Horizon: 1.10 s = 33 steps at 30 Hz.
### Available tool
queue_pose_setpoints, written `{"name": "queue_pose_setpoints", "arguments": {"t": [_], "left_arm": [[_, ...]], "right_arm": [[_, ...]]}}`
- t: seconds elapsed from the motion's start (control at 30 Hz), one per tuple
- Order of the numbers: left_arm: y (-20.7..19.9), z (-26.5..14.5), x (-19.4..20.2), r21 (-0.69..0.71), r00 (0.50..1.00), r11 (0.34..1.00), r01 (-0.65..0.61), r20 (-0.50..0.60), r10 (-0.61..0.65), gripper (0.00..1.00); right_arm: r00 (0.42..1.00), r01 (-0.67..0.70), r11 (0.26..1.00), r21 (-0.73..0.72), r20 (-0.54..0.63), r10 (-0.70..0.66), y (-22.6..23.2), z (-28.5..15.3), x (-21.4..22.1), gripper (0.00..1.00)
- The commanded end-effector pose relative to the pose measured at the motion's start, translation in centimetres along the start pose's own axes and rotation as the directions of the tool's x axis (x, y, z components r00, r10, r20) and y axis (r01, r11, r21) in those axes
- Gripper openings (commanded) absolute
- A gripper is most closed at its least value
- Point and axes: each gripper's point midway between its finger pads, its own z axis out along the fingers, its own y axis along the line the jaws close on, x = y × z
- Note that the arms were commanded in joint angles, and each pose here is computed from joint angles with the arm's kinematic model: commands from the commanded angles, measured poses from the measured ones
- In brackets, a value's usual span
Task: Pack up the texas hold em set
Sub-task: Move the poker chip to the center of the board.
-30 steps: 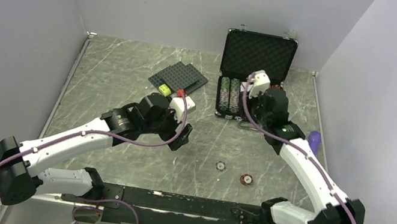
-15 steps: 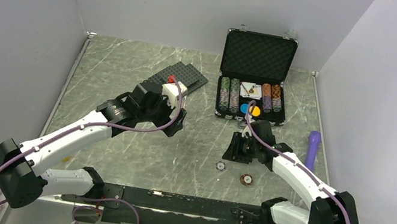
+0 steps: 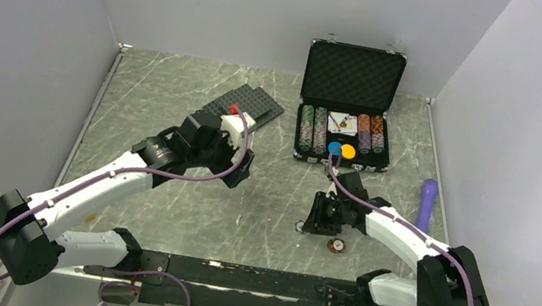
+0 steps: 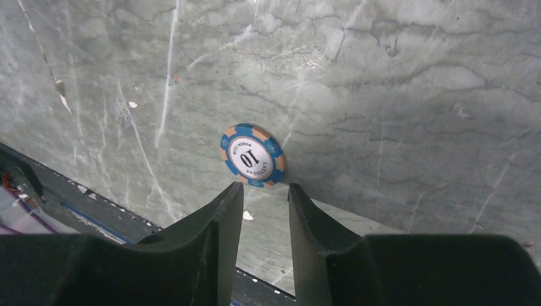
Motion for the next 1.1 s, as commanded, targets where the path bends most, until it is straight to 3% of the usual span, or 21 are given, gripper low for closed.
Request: {"name": "queue_pose_setpoints", "arguments": {"t": [0.0, 0.33, 0.7, 0.93, 1.07], "left_arm": [[-0.4, -1.0, -1.5, 0.025, 0.998, 1.0, -0.018, 0.065, 0.016, 0.99], [-0.4, -1.6, -1.6, 0.02, 0.997, 1.0, -0.004, 0.078, 0.002, 0.99], [0.1, -2.1, -0.3, -0.025, 0.997, 0.997, 0.068, 0.046, -0.066, 0.99], [-0.5, -0.6, 1.5, -0.007, 0.977, 0.978, 0.207, 0.044, -0.206, 0.99], [-1.7, 1.3, 2.5, 0.041, 0.972, 0.972, 0.229, 0.041, -0.231, 0.97]], "right_arm": [[0.999, -0.023, 0.999, 0.035, 0.028, 0.022, -0.4, 0.5, -0.5, 0.36], [0.999, 0.004, 1.0, 0.0, -0.035, -0.004, 1.0, 3.6, 0.7, 0.36], [0.99, 0.099, 0.993, -0.066, -0.091, -0.105, 7.3, 8.7, 2.5, 0.35], [0.986, 0.133, 0.989, -0.065, 0.105, -0.126, 9.1, 7.1, -1.2, 0.37], [0.959, 0.15, 0.988, -0.031, 0.249, -0.138, 8.8, 3.9, -3.4, 0.49]]}}
